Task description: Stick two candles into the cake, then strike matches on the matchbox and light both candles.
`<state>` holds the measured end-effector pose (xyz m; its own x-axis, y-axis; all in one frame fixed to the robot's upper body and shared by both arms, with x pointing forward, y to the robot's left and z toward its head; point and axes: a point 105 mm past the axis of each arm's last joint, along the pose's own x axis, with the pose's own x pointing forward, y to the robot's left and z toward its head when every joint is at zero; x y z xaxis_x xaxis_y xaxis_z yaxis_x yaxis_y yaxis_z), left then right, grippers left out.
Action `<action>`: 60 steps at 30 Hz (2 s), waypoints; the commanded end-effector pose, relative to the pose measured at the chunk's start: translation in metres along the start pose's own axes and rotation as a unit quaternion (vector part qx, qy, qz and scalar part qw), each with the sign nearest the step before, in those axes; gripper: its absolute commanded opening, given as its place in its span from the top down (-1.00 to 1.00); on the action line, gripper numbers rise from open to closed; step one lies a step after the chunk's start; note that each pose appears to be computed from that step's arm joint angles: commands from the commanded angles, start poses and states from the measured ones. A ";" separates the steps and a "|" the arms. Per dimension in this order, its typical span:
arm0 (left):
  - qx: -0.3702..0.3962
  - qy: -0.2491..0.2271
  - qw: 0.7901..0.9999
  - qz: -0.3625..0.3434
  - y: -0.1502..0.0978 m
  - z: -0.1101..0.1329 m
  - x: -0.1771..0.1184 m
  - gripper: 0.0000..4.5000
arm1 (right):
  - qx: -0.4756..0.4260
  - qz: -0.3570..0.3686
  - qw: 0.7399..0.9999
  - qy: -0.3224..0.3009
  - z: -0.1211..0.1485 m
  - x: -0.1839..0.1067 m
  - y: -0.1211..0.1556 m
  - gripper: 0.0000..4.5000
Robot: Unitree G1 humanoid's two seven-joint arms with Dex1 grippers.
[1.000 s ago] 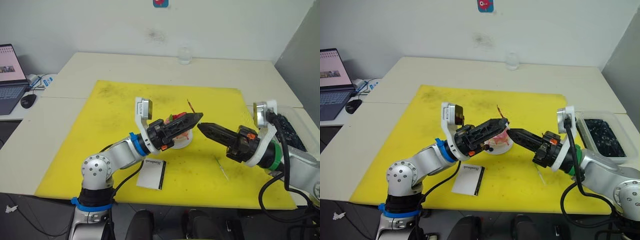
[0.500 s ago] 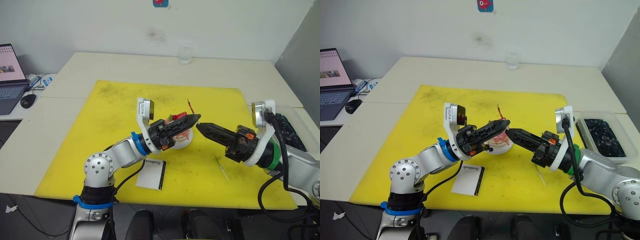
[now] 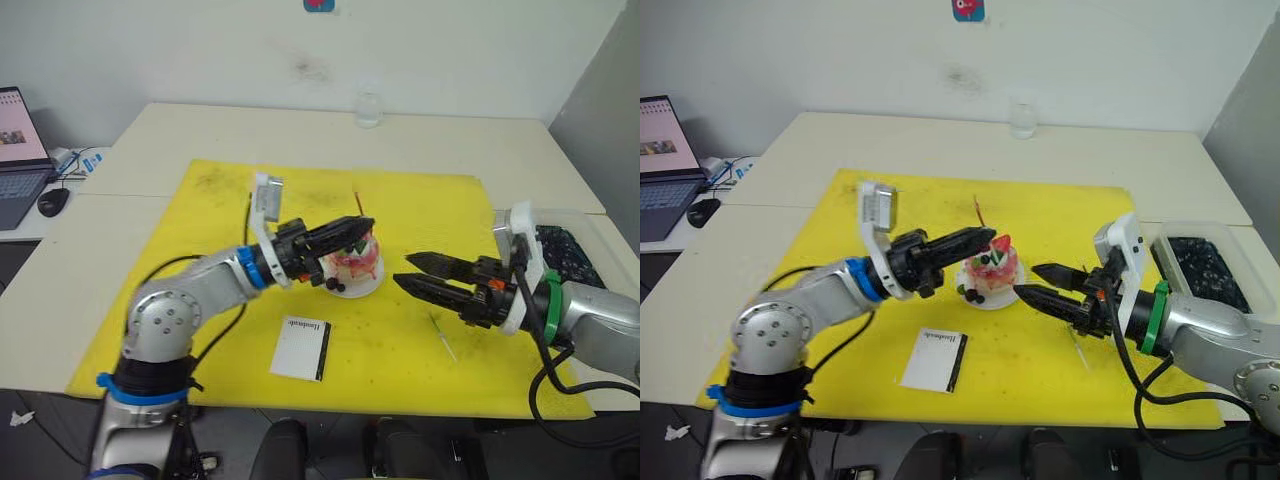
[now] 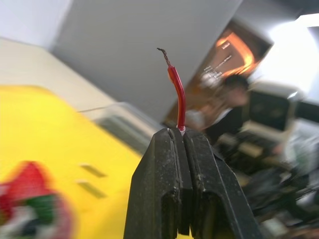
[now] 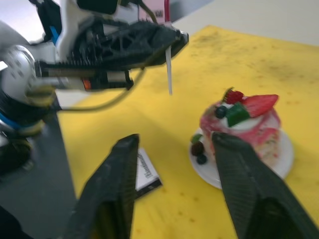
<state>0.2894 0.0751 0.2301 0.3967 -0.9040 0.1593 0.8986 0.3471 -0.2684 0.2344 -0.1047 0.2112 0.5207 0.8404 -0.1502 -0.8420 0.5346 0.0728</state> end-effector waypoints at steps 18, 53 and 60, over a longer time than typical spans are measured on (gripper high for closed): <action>0.193 0.037 0.980 0.041 0.051 -0.019 -0.009 1.00 | -0.119 -0.022 0.992 0.019 -0.017 0.013 0.004 -0.98; 0.191 0.050 0.977 0.074 0.069 -0.075 -0.008 1.00 | -0.127 -0.035 0.991 0.030 -0.021 0.016 0.006 -0.98; 0.190 0.051 0.977 0.078 0.072 -0.080 -0.007 1.00 | -0.134 -0.037 0.989 0.044 -0.026 0.010 0.007 -0.98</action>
<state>0.3373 0.0907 0.1402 0.5431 -0.8370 0.0671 0.8319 0.5472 0.0921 0.2330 -0.0946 0.1749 0.5684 0.7811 -0.2584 -0.8224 0.5486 -0.1506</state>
